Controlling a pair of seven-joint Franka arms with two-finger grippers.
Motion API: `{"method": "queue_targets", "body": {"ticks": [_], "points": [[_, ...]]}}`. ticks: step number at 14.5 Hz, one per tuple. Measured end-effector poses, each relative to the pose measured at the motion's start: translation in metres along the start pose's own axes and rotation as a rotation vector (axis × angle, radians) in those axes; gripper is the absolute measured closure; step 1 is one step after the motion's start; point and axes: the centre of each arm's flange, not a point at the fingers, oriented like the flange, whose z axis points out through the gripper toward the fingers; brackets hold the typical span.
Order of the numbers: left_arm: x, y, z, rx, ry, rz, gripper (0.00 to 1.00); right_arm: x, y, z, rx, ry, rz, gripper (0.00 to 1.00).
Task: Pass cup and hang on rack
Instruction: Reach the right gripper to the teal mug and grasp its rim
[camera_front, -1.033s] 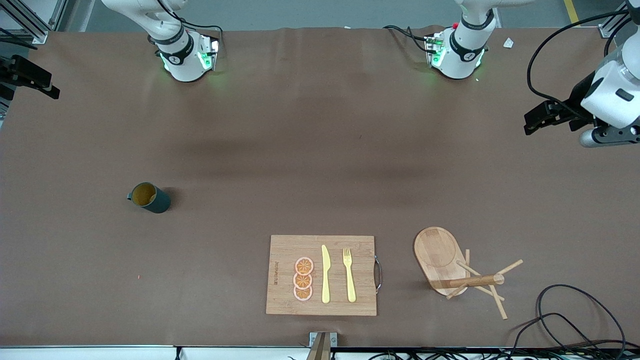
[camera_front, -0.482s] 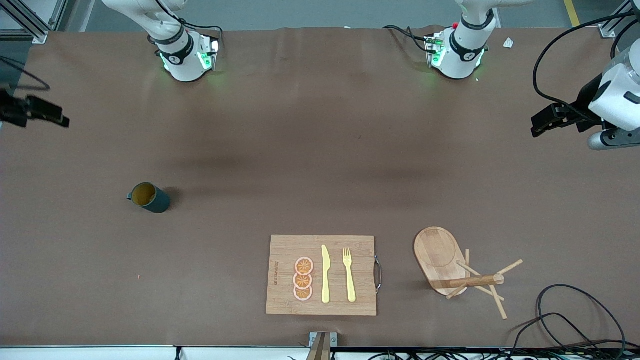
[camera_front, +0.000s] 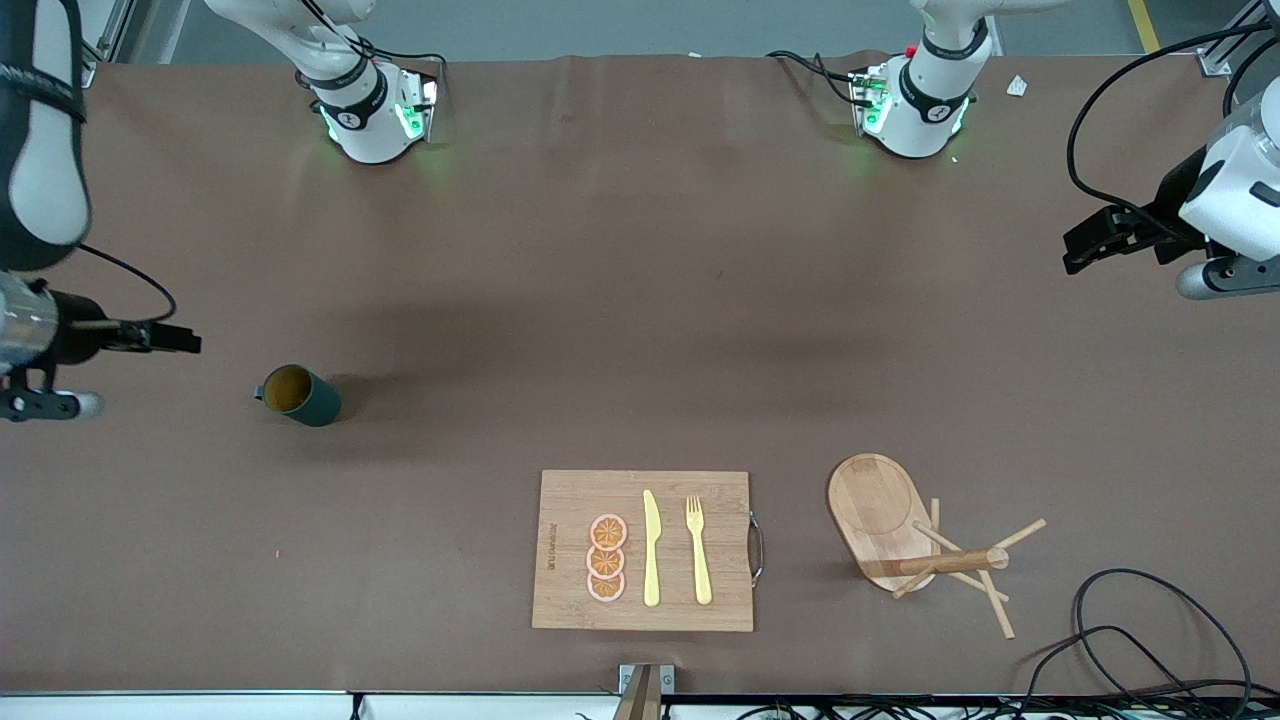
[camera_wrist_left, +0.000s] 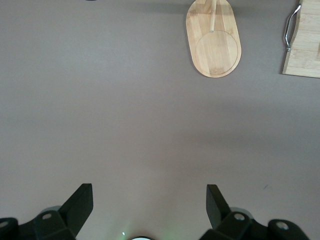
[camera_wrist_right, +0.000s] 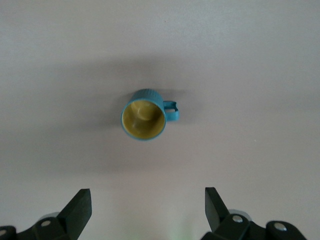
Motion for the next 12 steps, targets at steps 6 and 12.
{"method": "queue_targets", "body": {"ticks": [6, 12], "points": [[0.0, -0.003, -0.012, -0.005, 0.024, -0.005, 0.0, 0.009, 0.004, 0.117, -0.011, 0.046, -0.229, 0.0], [0.002, -0.005, -0.009, -0.005, 0.02, -0.011, 0.0, 0.009, 0.007, 0.177, -0.05, 0.144, -0.408, 0.03]]}}
